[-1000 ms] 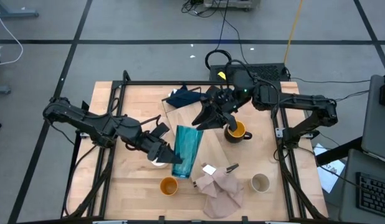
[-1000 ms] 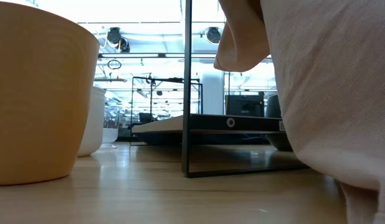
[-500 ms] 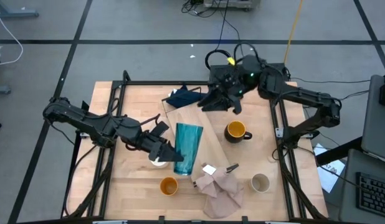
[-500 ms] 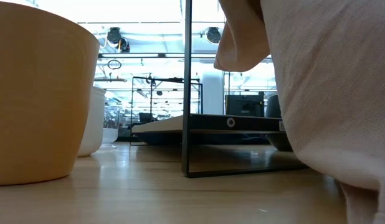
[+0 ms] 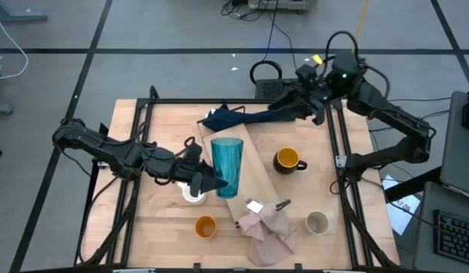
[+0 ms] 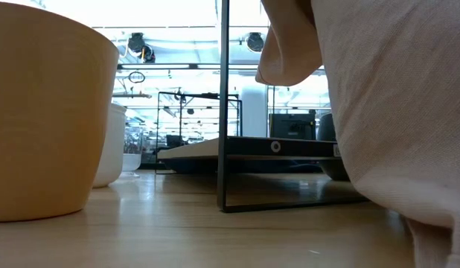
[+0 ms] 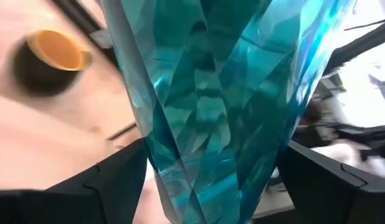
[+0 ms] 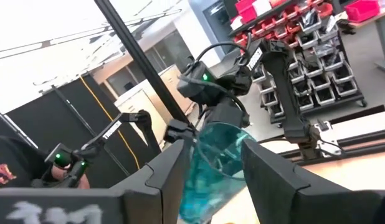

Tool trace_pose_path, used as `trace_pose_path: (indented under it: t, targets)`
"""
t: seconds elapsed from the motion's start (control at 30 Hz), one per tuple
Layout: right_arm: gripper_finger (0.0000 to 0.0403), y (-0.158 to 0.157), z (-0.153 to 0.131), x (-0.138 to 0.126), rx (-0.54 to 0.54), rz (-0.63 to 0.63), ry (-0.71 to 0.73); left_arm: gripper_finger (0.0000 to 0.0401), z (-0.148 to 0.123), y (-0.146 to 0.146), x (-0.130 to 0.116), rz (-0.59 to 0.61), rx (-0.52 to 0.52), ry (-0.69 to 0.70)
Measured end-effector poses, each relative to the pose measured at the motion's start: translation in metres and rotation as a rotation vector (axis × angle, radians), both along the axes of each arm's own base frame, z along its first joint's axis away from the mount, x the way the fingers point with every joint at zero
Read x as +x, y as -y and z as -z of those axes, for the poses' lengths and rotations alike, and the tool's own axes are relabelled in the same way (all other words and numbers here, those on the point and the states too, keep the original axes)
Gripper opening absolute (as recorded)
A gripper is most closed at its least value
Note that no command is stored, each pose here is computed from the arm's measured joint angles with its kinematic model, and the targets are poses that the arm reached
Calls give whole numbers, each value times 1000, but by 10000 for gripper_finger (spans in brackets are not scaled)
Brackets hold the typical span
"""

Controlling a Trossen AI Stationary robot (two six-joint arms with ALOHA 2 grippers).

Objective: Stack small to large cups/mugs on shelf
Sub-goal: Put the blue cup on the shelf

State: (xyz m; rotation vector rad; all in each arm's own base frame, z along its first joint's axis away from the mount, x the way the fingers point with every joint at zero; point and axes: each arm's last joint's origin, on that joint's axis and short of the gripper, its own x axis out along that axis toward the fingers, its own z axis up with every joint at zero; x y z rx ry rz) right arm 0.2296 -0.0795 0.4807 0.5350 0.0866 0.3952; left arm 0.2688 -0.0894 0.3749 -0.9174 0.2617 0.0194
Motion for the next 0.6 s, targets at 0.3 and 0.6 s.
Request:
trace_pose_path:
  t: [0.3,0.6]
  targets:
    - [149,-2,-4,-17,8,23,-15,327,7,1,-4,-107,120,-54]
    - [149,-3,-2,-17,34,22,-41,315,27,13,3,-199,298,-148]
